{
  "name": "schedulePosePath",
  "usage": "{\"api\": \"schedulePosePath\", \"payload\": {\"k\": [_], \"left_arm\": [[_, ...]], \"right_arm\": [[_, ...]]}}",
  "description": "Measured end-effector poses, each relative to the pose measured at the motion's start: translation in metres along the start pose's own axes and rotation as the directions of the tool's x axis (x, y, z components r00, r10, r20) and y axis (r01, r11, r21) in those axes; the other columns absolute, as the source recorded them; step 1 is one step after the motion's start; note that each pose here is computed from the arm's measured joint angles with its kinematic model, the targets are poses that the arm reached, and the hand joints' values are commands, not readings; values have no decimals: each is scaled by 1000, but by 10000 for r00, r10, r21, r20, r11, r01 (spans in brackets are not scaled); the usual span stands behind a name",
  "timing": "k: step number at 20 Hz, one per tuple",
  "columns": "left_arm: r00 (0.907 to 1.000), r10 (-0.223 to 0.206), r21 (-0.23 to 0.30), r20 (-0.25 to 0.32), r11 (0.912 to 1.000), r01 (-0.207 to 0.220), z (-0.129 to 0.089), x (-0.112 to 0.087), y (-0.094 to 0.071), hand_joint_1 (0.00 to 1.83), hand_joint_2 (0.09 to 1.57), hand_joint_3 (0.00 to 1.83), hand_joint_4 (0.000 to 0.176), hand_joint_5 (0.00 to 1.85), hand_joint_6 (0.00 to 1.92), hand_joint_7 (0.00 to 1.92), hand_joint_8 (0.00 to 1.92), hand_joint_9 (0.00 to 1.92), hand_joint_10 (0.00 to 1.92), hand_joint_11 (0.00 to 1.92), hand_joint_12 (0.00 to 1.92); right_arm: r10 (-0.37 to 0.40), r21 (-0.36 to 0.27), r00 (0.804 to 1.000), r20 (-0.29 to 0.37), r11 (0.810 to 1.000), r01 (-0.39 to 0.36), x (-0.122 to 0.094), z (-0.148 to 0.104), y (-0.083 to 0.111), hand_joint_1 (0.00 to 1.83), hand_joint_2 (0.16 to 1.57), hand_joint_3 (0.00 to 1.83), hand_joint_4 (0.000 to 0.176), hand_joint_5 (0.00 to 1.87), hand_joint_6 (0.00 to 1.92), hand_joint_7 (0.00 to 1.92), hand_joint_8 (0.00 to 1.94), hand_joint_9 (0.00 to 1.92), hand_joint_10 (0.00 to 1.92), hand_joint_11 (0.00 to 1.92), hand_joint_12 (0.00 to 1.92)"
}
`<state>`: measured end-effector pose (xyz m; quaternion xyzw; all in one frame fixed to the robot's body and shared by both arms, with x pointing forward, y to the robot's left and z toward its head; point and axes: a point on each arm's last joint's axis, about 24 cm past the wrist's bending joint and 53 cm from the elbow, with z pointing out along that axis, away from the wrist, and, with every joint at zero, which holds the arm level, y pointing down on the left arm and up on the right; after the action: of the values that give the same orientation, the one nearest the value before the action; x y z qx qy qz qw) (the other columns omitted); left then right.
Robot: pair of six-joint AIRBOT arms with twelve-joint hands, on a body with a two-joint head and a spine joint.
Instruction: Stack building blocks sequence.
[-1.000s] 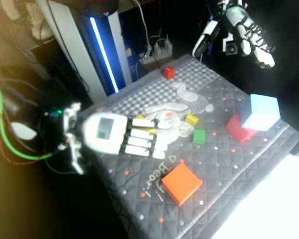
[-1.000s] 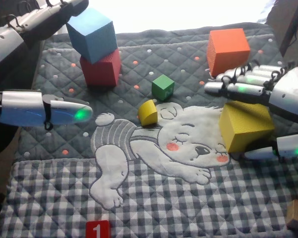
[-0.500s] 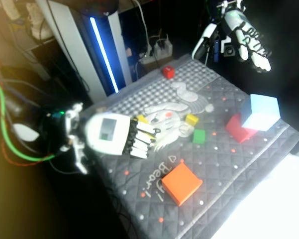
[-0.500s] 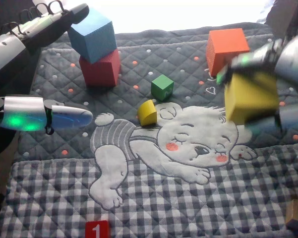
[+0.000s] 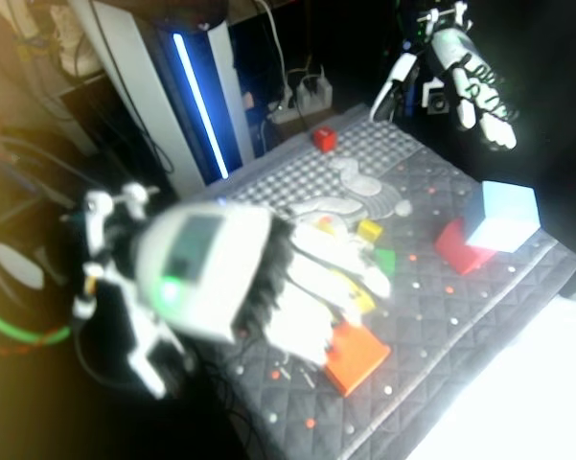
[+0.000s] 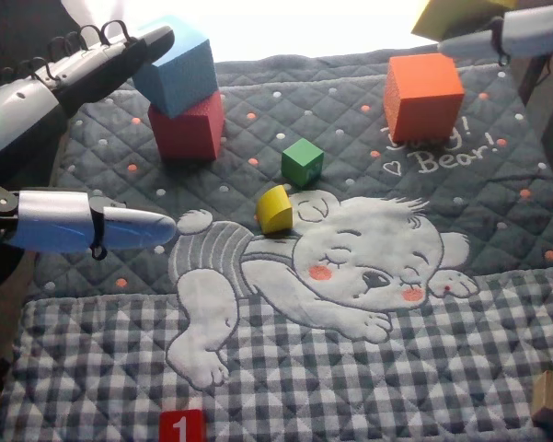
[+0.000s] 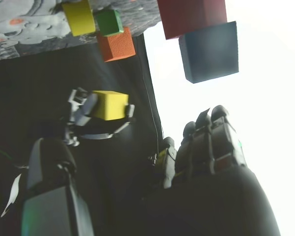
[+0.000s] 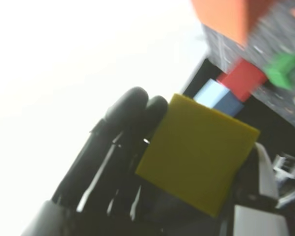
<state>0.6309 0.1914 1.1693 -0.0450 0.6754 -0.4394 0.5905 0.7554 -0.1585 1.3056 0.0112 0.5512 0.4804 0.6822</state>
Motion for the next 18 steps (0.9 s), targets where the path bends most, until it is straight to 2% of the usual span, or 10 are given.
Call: {"api": "schedulePosePath", "payload": {"k": [1, 2, 6, 7, 8, 9, 13, 14, 16, 18], "left_arm": [[10000, 0, -15, 30, 10000, 0, 1, -1, 2, 764, 861, 5, 176, 0, 0, 0, 0, 0, 0, 12, 6], [9999, -95, -59, 62, 9999, 95, 2, -1, 4, 776, 860, 3, 176, 0, 0, 0, 0, 0, 0, 0, 0], [9999, -59, 124, -93, 9999, 61, 4, 3, -1, 776, 855, 0, 176, 0, 0, 0, 0, 0, 0, 0, 0], [9999, -82, 94, -70, 9999, 83, 4, 2, -1, 741, 851, 0, 176, 0, 0, 0, 0, 0, 0, 2, 2], [9999, -99, 82, -53, 9999, 99, 4, 2, 0, 741, 851, 0, 176, 0, 0, 0, 0, 0, 0, 2, 2], [9999, -131, 84, -56, 9999, 132, 4, 2, 0, 774, 853, 0, 176, 0, 0, 0, 0, 0, 0, 0, 0], [9996, -247, 139, -97, 9996, 248, 5, 5, -2, 784, 860, 2, 176, 0, 0, 0, 0, 0, 0, 0, 0], [9996, -232, 177, -145, 9996, 234, 5, 6, -3, 788, 861, 2, 176, 0, 0, 0, 0, 0, 0, 0, 0], [9996, -236, 179, -131, 9996, 239, 5, 5, -3, 777, 857, 0, 176, 0, 0, 0, 0, 0, 0, 0, 0], [9996, -234, 179, -136, 9996, 237, 5, 6, -3, 790, 859, 1, 171, 0, 0, 0, 0, 0, 0, 0, 0]], "right_arm": [[-81, 216, 9998, -188, 9997, 85, 7, 6, -5, 1299, 1031, 0, 0, 1111, 669, 1243, 602, 1215, 677, 1066, 1065], [-165, 464, 9989, -447, 9987, 186, 18, 10, -11, 1382, 1003, 0, 0, 1183, 505, 1358, 296, 1200, 835, 1092, 1069], [-174, 1148, 9951, -976, 9930, 286, 38, 20, -30, 1395, 1011, 0, 0, 1139, 685, 1368, 168, 1135, 947, 1069, 1080], [-180, 1269, 9943, -1049, 9914, 313, 39, 20, -34, 1400, 1034, 0, 0, 1063, 740, 1230, 476, 1116, 966, 1111, 959], [-191, 1355, 9939, -1087, 9902, 339, 40, 20, -37, 1400, 1034, 0, 0, 1063, 740, 1230, 476, 1116, 966, 1111, 959], [-187, 1454, 9938, -1097, 9888, 346, 40, 20, -40, 1394, 1066, 0, 0, 1013, 750, 1104, 751, 1048, 1085, 1075, 949], [-162, 1604, 9920, -1252, 9864, 364, 46, 21, -44, 1394, 1058, 0, 0, 1063, 713, 1086, 726, 1065, 1073, 1050, 1026], [-166, 1615, 9917, -1274, 9862, 373, 47, 22, -44, 1390, 1050, 0, 0, 1102, 624, 1102, 726, 1091, 1070, 1041, 1075], [-155, 1659, 9912, -1318, 9854, 374, 49, 22, -45, 1391, 1039, 0, 0, 1098, 623, 1157, 623, 1120, 1043, 1037, 1142], [-142, 1694, 9908, -1345, 9849, 371, 50, 22, -46, 1391, 1036, 0, 0, 1109, 618, 1147, 643, 1135, 991, 1049, 1048]]}}
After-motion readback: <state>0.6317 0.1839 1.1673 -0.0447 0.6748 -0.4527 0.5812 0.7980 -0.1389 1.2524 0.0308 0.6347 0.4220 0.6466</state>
